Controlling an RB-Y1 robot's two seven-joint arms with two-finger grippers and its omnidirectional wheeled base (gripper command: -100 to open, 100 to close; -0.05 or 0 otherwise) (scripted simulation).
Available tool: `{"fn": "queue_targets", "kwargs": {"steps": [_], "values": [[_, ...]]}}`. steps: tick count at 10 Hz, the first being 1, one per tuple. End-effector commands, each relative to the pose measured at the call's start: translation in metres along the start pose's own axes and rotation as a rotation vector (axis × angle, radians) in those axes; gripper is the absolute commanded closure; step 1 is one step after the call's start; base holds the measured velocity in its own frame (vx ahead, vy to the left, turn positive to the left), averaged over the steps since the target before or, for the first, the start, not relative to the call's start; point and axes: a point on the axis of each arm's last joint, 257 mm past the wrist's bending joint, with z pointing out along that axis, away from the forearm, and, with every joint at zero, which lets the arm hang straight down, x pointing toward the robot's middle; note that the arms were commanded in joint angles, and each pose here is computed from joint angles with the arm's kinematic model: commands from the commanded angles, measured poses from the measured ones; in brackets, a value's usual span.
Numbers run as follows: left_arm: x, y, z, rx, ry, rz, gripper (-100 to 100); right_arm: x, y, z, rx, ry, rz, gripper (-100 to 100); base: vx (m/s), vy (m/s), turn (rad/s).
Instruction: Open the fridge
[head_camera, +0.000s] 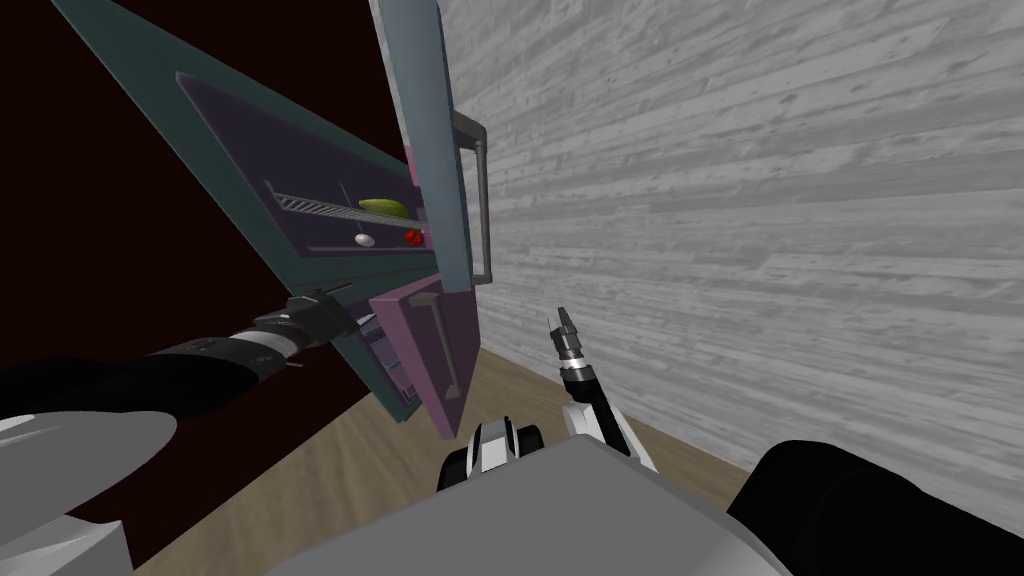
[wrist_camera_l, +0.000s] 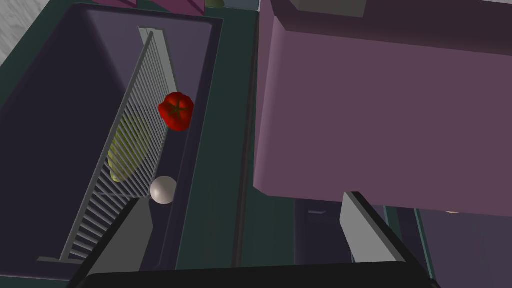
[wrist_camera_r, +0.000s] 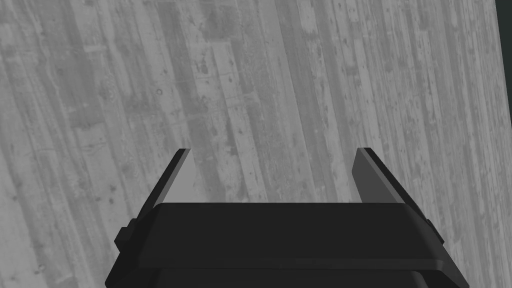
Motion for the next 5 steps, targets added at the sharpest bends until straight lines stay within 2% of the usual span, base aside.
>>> {"fn": "queue_targets", "kwargs": {"steps": [1, 5], "values": [[-0.003, -0.005, -0.003, -0.015, 0.009, -0.001, -100, 0.000, 0.000, 0.000, 0.000, 0.000, 0.000, 0, 0.042, -0.049, 0.029], [-0.010, -0.018, -0.012, -0.034, 0.019, 0.005, -100, 0.000, 0.000, 0.000, 0.000, 0.000, 0.000, 0, 0.036, -0.051, 0.019]]}}
